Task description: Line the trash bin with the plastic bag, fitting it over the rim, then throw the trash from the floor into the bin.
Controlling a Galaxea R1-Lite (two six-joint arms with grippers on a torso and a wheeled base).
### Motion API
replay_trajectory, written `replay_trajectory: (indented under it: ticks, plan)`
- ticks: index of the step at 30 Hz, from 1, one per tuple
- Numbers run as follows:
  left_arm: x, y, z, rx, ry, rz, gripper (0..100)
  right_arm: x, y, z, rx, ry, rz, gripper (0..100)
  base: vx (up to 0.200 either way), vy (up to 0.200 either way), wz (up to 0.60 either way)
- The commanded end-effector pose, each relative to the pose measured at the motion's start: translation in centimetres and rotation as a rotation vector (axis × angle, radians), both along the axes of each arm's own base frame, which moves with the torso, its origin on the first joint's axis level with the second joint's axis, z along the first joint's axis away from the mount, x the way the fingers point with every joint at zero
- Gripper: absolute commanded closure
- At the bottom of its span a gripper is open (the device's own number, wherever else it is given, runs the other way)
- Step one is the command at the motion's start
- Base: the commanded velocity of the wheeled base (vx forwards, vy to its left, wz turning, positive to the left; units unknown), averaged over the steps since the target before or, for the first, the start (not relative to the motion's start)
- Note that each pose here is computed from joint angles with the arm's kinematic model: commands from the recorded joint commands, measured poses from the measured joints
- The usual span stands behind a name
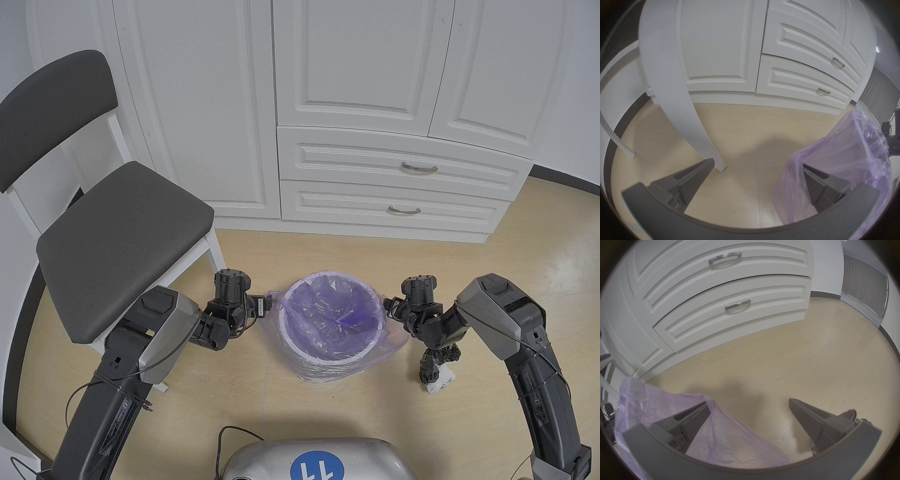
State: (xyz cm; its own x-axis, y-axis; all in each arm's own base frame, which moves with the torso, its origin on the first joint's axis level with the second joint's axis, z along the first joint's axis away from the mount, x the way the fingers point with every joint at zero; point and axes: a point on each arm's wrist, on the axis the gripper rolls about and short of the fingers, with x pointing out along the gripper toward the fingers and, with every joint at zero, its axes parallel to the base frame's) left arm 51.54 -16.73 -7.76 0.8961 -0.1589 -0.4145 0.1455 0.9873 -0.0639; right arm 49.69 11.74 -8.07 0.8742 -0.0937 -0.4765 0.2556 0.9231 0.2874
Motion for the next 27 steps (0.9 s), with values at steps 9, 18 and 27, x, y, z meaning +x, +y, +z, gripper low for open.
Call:
replay_trajectory:
  ticks: [9, 18, 27]
  plan:
    - [-0.4, -0.9, -0.6, -0.009, 0.000, -0.021, 0, -0.1, 0.3, 0.9, 0.020, -0.024, -0.028, 0, 0.000, 0.000, 0.00]
    - [-0.2, 0.1, 3.2, -0.035, -0.069, -0.002, 0, -3.1, 0.1, 9.4, 0.017, -0.087, -0.021, 0, 0.000, 0.000, 0.00]
    - [-4.1, 2.7, 9.2, -0.002, -0.051, -0.126, 0, -8.5, 4.4, 12.8, -0.002, -0.178, 0.131, 0, 0.000, 0.000, 0.00]
